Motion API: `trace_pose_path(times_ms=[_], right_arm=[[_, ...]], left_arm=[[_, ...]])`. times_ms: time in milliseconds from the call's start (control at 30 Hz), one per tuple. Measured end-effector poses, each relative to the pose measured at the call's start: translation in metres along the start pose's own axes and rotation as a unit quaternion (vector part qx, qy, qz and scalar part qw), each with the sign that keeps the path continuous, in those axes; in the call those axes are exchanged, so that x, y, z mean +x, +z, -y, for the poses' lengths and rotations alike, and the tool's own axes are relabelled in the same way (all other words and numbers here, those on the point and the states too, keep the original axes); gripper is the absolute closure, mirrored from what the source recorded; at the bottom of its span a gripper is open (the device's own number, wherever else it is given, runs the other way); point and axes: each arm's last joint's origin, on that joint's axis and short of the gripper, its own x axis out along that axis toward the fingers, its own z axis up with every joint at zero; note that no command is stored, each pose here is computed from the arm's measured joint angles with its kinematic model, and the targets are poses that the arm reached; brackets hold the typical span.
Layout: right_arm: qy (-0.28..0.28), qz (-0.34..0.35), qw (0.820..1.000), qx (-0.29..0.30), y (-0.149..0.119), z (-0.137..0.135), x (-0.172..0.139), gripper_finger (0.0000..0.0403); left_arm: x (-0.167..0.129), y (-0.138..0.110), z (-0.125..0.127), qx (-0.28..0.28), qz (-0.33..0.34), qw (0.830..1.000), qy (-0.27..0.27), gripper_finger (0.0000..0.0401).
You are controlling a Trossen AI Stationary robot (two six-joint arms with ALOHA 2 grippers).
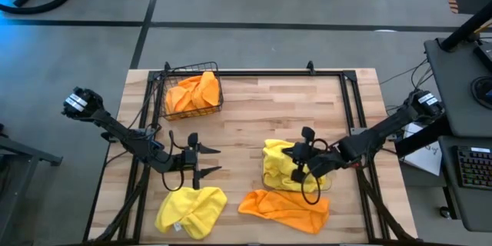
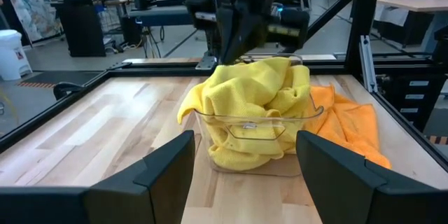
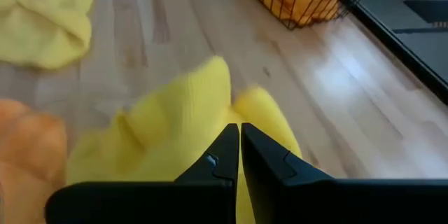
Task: Sort microfiber towel by color & place in baskets
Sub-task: Put the yellow towel into the transparent bin
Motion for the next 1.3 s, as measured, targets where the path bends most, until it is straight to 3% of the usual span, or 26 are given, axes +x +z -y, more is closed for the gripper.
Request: trace_pose_path(times_ms=[300,567,800,1300], right_arm=[[-0.019,-0.028,0.999,0.035,-0.008,0.000,0.016,0.0390],[-0.005,-0.125,0.992,0.017,-0.039,-0.009,0.053,0.0390],[-0.024,-0.148,0.989,0.000,-0.054,-0.014,0.067,0.0391],[0.006,-0.103,0.994,0.027,-0.027,-0.004,0.040,0.0390]], left_arm=[[0.000,0.000,0.000,0.000,0.000,1.000,0.000,0.0168],[0.000,0.000,0.000,0.000,0.000,1.000,0.000,0.0168],[0.000,0.000,0.000,0.000,0.000,1.000,0.000,0.0168],[0.000,0.000,0.000,-0.001,0.001,1.000,0.000,0.0168]])
